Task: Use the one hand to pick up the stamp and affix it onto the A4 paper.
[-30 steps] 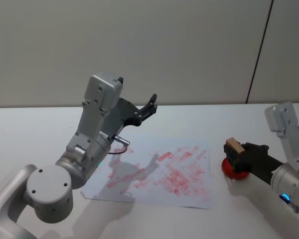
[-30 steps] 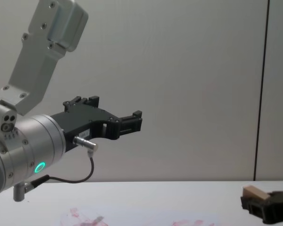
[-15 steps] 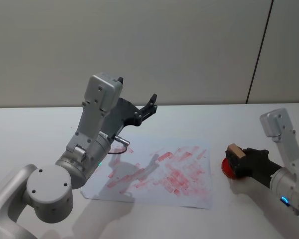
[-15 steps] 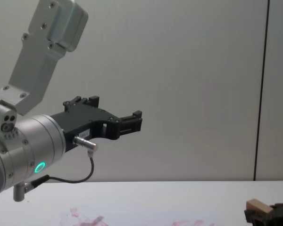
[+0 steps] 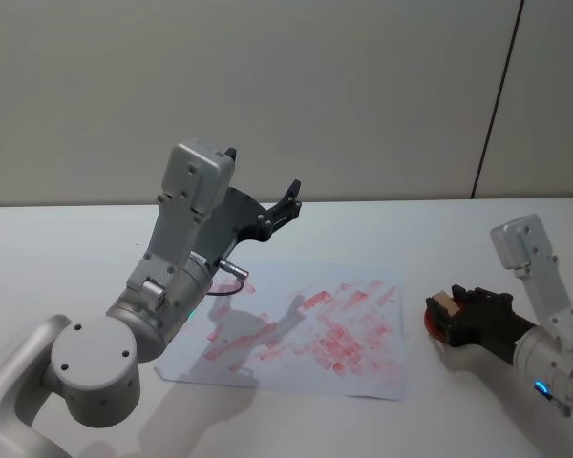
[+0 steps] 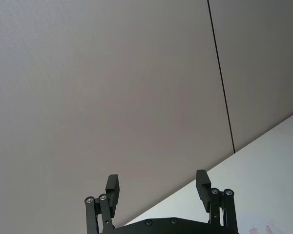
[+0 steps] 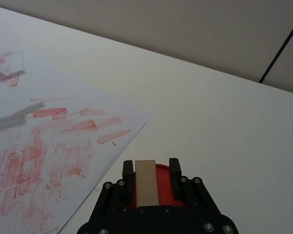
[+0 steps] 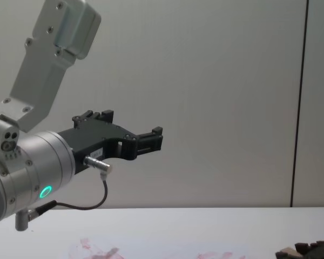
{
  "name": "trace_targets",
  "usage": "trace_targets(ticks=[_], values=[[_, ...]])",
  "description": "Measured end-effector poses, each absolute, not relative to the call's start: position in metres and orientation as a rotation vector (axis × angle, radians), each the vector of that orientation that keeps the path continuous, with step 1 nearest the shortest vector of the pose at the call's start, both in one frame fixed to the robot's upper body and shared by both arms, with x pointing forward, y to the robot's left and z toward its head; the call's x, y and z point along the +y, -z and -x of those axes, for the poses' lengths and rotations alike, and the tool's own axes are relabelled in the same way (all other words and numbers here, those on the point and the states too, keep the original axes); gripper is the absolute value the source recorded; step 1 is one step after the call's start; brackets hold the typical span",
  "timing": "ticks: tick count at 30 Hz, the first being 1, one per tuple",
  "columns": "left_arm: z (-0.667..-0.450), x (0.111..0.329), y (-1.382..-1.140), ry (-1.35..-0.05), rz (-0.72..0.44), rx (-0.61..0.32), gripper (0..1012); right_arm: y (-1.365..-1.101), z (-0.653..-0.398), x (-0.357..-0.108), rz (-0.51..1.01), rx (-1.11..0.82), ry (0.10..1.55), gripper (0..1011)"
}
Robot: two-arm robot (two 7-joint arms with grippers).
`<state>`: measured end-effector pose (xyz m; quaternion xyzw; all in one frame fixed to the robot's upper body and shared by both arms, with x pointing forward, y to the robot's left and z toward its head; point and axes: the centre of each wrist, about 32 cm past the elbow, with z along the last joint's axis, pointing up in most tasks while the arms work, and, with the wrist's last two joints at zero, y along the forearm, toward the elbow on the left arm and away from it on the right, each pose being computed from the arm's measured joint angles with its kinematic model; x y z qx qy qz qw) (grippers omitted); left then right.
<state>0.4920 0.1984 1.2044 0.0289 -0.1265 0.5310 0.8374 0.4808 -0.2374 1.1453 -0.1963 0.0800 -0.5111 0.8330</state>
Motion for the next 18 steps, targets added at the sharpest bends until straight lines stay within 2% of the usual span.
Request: trace_targets(ticks=[4,5,10,11,18], values=[[-0.4920,0.1984,-1.2044,-1.124,-0.061,-0.268,1001,-1.1443,-0.4812,-0.2372,0.420,0.169,1.084,480],[-0.4920,0.1984,-1.2044,-1.124,-0.061,-0.268,1001,-1.1440,-0.4813,-0.2371,0.422,0.169,1.084,548],[-0.4920,0.1984,-1.2044,-1.124,-0.061,-0.268,1001,-1.1432,-0.4816,-0.2371,0.425,0.169,1.084,682],[-0.4920,0.1984,-1.2044,-1.124,-0.061,-0.268,1001,-1.1430,-0.4817,-0.2371,0.426,0.169,1.085,748],[-0.4920,0.1984,-1.2044,-1.124,-0.061,-0.268,1001,-1.1422,-0.4818,-0.2369,0.429,0.169,1.085,938]])
